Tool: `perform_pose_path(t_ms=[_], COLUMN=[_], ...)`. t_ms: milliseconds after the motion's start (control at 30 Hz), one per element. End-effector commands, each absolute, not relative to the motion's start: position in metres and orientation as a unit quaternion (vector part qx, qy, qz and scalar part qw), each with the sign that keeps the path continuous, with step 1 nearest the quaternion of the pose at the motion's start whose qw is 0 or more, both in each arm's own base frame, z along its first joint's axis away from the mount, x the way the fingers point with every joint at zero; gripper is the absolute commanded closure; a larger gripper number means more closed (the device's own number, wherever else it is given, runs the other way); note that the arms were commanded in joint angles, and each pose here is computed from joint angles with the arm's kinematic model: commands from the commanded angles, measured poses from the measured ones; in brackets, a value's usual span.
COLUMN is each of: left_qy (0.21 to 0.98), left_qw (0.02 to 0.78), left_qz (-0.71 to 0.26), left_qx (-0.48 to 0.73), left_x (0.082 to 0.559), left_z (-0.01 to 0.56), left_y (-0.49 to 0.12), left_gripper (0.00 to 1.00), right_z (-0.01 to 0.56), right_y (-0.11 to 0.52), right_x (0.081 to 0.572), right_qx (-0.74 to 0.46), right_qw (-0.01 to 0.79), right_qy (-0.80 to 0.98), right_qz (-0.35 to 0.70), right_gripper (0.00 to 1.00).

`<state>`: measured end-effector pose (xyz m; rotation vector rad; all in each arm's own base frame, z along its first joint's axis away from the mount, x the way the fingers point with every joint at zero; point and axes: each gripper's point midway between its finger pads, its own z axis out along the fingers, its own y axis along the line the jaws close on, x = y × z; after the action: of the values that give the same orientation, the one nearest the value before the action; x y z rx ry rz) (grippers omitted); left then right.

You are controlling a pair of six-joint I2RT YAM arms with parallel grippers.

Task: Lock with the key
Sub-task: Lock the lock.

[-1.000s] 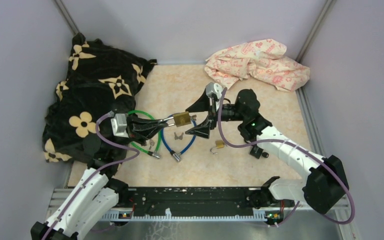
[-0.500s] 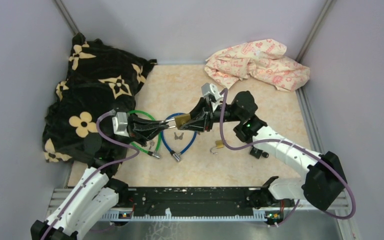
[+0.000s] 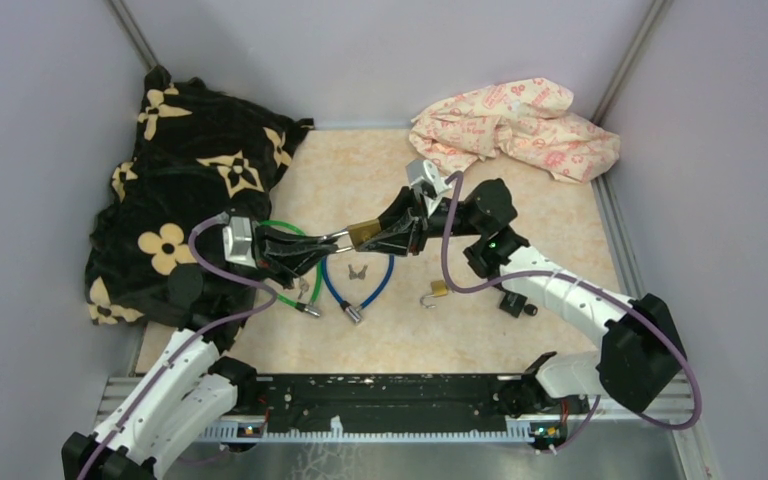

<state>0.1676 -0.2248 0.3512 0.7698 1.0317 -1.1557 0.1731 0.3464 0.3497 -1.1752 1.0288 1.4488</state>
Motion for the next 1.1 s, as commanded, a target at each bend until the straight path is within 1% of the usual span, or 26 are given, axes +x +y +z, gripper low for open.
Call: perform_pose_path(t_ms=[0,167,333,500,667,767,867,967,1067], left_qy=[0.410,0.407,0.411,0.424,0.428,0.420,0.404,0.404,0.410], left_qw=[0.641,0.632,0.638,0.618,0.608,0.627,0.649,0.658,0.672], left_qz=[-0.531,-0.540,-0.530,-0.535,-0.527,-0.512,-0.494,-0.496,-0.497], left_qx=[0.374,0.379,0.379,0.390,0.411,0.411,0.414,0.396,0.365], left_x=[0.146,0.145,0.153,0.155,0.155,0.158,0.159,0.164,0.173], left_z=[0.373,0.371,0.367,0.352,0.349,0.354,0.358,0.361,0.366], left_y=[-0.233,-0.240,-0.244,-0.249,-0.252,-0.250,-0.247,-0.248,-0.252], left_gripper=[1.00,1.00,1.00,1.00,1.00,1.00,1.00,1.00,1.00], right_z=[0.410,0.410,0.401,0.399,0.393,0.395,0.397,0.399,0.387], right_y=[0.349,0.355,0.366,0.363,0.357,0.354,0.354,0.364,0.377], right_x=[0.165,0.167,0.156,0.145,0.127,0.123,0.125,0.139,0.148], right_qx=[-0.496,-0.503,-0.514,-0.531,-0.589,-0.602,-0.591,-0.552,-0.543], right_qw=[0.558,0.553,0.528,0.516,0.466,0.452,0.462,0.496,0.501], right_qy=[0.321,0.318,0.319,0.301,0.272,0.268,0.281,0.319,0.349], right_qz=[0.583,0.583,0.596,0.601,0.602,0.601,0.599,0.589,0.576], right_gripper=[1.00,1.00,1.00,1.00,1.00,1.00,1.00,1.00,1.00])
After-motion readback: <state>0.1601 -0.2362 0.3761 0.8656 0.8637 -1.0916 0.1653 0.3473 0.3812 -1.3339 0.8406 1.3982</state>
